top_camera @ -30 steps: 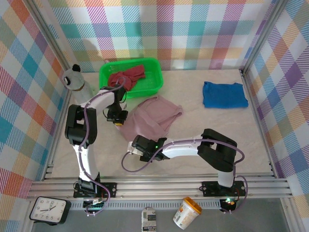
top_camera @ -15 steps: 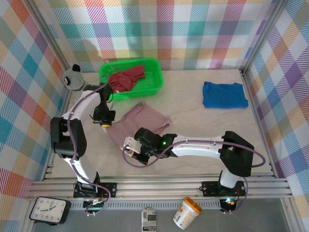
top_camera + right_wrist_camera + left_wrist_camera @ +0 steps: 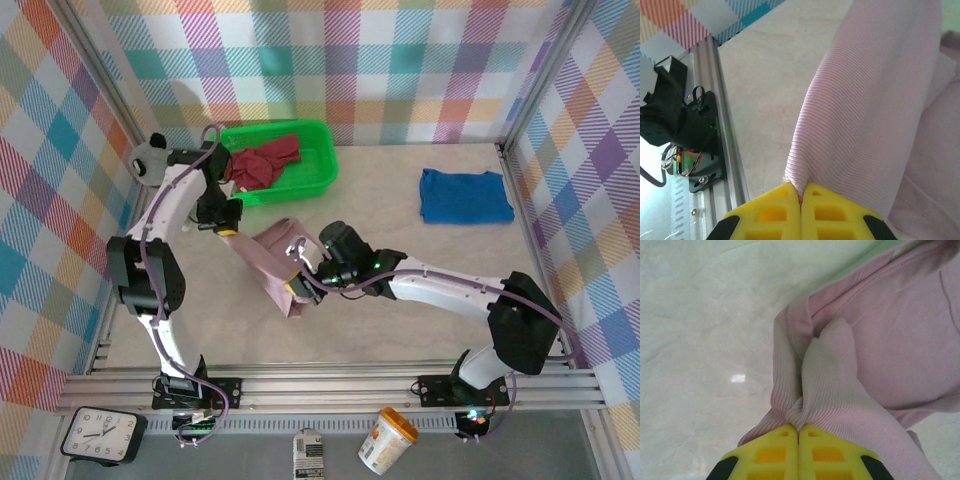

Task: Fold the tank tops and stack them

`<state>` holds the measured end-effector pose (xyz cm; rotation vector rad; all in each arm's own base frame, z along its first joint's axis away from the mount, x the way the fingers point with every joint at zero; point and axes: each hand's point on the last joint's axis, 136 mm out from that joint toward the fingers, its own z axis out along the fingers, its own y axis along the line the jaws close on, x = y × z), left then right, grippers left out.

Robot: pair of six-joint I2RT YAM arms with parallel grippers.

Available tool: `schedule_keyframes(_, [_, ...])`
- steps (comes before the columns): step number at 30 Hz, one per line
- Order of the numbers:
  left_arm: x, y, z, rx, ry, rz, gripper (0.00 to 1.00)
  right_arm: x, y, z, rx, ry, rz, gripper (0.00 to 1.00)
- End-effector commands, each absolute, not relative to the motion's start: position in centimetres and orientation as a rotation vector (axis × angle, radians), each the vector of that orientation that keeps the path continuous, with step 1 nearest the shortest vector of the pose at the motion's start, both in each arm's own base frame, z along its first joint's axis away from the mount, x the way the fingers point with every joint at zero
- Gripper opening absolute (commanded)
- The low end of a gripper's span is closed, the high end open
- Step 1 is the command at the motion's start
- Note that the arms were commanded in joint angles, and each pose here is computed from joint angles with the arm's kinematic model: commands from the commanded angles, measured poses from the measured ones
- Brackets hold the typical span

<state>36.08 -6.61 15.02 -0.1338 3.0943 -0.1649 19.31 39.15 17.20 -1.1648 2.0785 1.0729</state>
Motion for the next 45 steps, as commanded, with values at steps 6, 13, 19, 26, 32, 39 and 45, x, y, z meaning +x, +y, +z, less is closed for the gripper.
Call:
schedule_keyframes(6, [39.9, -9.8, 13.9, -0.111, 3.114, -0.250, 0.01, 20.5, 37.4, 17.1, -1.032, 2.138, 1.234, 0.00])
schedule_keyframes(13, [39.4, -7.6, 15.0, -0.095, 3.124, -0.094, 0.01, 18.6, 39.9, 18.2, -1.120, 2.094, 1.301, 0.00])
schedule_keyframes(19, [35.6, -3.0, 15.0, -0.204, 3.135, 0.003, 0.01, 14.9, 43.0, 17.8, -1.244, 2.072, 1.357, 0.00])
schedule_keyframes(26, [34.4, -1.8, 15.4, -0.269, 3.135, -0.031, 0.01, 13.1, 44.8, 18.6, -1.295, 2.040, 1.397, 0.00])
schedule_keyframes(32, [36.3, -3.7, 15.0, -0.264, 3.127, -0.124, 0.01, 14.8, 43.1, 17.8, -1.180, 2.119, 1.345, 0.00])
schedule_keyframes(39, [38.9, -6.4, 14.1, -0.206, 3.136, -0.157, 0.01, 18.2, 40.2, 16.5, -0.992, 2.219, 1.314, 0.00])
schedule_keyframes(45, [41.4, -8.6, 13.7, -0.188, 3.117, -0.205, 0.01, 20.5, 37.7, 15.7, -0.867, 2.268, 1.291, 0.00])
